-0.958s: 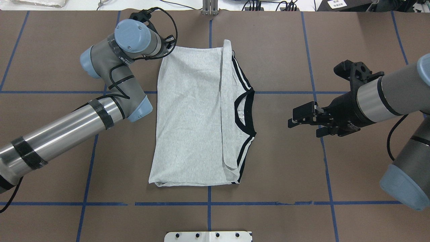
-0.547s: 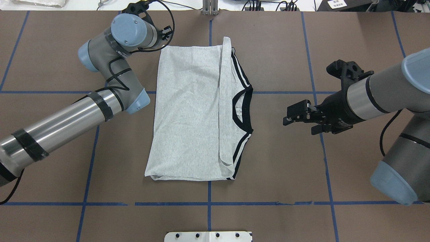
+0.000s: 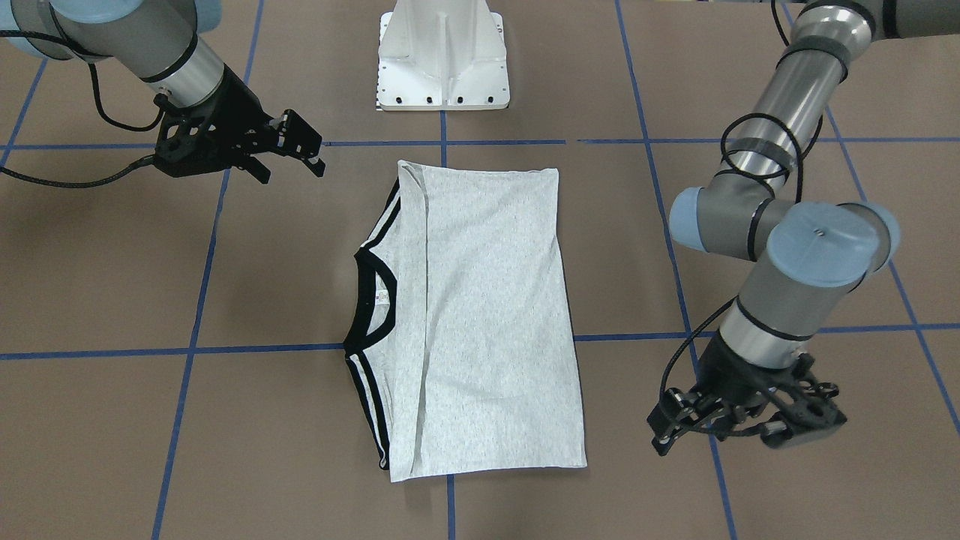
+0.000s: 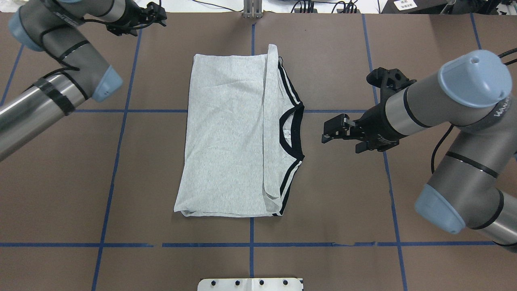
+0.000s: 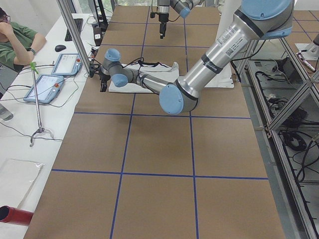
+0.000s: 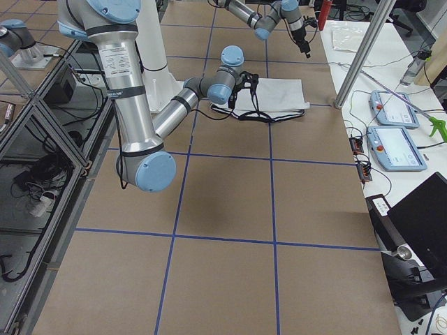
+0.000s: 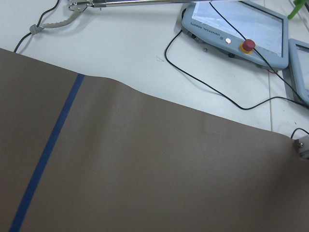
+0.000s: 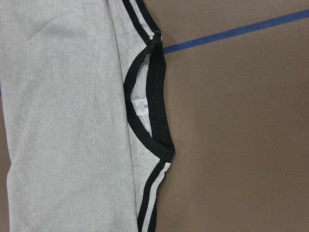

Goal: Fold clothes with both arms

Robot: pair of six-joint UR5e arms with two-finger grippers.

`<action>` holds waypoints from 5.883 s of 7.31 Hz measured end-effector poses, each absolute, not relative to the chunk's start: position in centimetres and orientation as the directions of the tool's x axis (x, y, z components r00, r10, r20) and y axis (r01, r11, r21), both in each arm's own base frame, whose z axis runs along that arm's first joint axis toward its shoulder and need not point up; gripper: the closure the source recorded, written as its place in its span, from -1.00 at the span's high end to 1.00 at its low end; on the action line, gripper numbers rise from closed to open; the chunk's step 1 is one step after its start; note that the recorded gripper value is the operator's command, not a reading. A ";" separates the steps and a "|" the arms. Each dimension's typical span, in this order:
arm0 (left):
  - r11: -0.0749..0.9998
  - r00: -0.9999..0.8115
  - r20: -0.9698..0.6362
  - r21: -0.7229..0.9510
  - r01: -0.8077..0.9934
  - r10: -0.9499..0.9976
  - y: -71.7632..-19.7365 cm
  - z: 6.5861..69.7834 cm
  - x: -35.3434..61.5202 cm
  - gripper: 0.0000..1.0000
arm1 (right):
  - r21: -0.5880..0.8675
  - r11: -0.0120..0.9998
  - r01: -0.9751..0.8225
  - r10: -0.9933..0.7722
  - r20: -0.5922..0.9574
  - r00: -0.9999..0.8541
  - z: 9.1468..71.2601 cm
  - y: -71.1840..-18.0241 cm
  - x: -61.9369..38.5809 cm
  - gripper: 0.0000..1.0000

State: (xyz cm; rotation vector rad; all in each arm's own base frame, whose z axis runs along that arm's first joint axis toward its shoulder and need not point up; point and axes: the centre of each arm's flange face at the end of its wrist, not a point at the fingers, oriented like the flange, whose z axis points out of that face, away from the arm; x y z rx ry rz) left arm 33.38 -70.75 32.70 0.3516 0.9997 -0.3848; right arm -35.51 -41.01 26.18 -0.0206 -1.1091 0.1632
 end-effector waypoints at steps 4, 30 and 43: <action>0.893 0.497 -0.856 0.104 0.438 -0.144 -65.1 30.7 29.2 1.00 | 0.000 0.994 -0.110 0.067 0.791 0.608 20.2 -37.6 -47.2 0.91; 0.905 0.510 -0.847 0.091 0.415 -0.149 -64.4 32.1 30.9 1.00 | 0.342 0.936 0.087 -0.308 0.674 0.672 25.4 -31.7 -51.1 1.00; 0.906 0.514 -0.843 0.084 0.414 -0.156 -64.7 32.8 31.2 1.00 | 0.413 0.896 0.165 -0.367 0.477 0.799 27.5 -41.8 -58.1 1.00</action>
